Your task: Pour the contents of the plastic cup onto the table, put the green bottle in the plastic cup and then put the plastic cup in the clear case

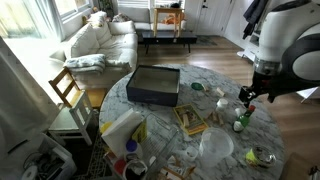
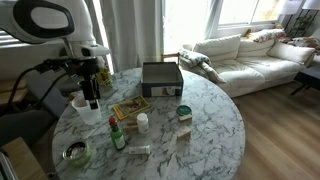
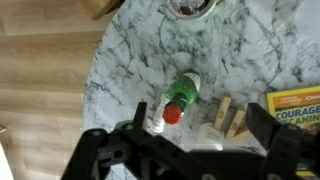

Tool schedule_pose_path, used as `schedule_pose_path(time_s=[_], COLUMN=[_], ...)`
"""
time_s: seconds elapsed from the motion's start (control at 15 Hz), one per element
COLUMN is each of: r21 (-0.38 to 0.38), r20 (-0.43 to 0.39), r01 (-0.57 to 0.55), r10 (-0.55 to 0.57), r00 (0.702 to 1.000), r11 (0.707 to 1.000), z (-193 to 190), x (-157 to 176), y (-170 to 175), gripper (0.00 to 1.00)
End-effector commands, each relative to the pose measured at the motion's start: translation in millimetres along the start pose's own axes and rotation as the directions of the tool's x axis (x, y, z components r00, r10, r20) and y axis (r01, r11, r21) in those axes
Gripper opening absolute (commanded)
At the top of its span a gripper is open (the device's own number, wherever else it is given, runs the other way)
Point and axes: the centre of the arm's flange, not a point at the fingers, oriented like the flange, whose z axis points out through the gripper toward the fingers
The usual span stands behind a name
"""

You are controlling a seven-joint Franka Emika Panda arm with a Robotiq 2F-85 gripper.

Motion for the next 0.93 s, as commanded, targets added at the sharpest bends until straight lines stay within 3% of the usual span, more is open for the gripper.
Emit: schedule_pose_path(time_s=[0.0, 0.4, 0.47, 0.73, 0.8, 0.87], r21=[0.052, 0.185, 0.203, 0.258, 0.264, 0.269], r20=[0.051, 0.111, 0.119, 0.135, 0.138, 0.141], r01=[-0.096, -0.189, -0.202, -0.226, -0.227, -0.227], r10=[0.094, 0.171, 0.181, 0.196, 0.196, 0.195], r00=[0.994, 0.979, 0.976, 0.971, 0.971, 0.971], r11=[0.994, 0.964, 0.958, 0.939, 0.937, 0.936], z=[35.4, 79.7, 85.5, 100.3, 103.2, 105.2], x=[31.9, 45.6, 47.0, 49.4, 49.8, 50.1], y=[33.6, 50.3, 50.3, 48.7, 48.3, 47.6], gripper=[1.00, 1.00, 0.85, 0.50, 0.57, 0.77])
